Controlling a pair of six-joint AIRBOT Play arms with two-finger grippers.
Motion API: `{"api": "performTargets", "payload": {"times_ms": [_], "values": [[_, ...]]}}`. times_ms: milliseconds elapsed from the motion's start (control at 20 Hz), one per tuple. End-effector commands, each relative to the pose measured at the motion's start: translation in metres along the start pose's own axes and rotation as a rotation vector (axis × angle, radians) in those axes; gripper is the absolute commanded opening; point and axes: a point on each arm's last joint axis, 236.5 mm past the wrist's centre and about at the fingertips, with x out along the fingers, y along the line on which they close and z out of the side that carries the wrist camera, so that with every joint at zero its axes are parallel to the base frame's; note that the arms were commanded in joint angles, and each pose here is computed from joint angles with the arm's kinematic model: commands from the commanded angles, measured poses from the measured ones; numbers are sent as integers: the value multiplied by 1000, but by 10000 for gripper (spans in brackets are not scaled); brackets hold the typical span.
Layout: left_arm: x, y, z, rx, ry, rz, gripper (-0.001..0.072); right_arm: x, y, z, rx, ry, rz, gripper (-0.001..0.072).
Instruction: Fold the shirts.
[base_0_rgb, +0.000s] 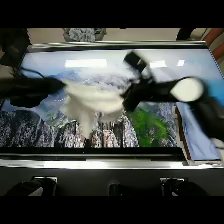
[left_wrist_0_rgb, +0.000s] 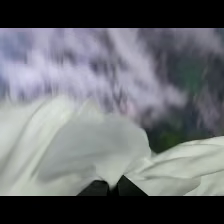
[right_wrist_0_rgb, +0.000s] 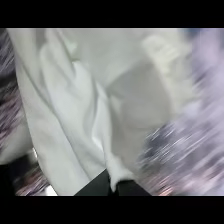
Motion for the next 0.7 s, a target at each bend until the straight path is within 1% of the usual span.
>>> {"api": "performTargets", "payload": {"times_ms": [0, 100, 150, 200, 300, 400, 500, 550, 650], "values": [[-174, -88, 124, 184, -464, -26, 27, -194, -12, 148, -224, -439, -383, 43], [-243, -146, 145, 244, -624, -154, 27, -257, 10, 171, -190, -588, -415, 43], [-262, -166, 146, 257, -661, -218, 27, -271, 17, 170, -161, -613, -408, 43], [-273, -180, 144, 260, -675, -267, 27, -276, 23, 166, -136, -609, -393, 43], [-266, -181, 136, 241, -634, -285, 28, -269, 30, 151, -104, -546, -353, 43], [-236, -164, 121, 211, -523, -252, 28, -253, 28, 129, -65, -440, -329, 43], [-193, -138, 98, 163, -369, -212, 28, -229, 14, 89, 52, -257, -335, 43], [-168, -124, 85, 137, -292, -194, 28, -212, 5, 60, 108, -123, -340, 43], [-108, -88, 58, 69, -139, -154, 27, -173, -4, -2, 175, 183, -297, 44]]}}
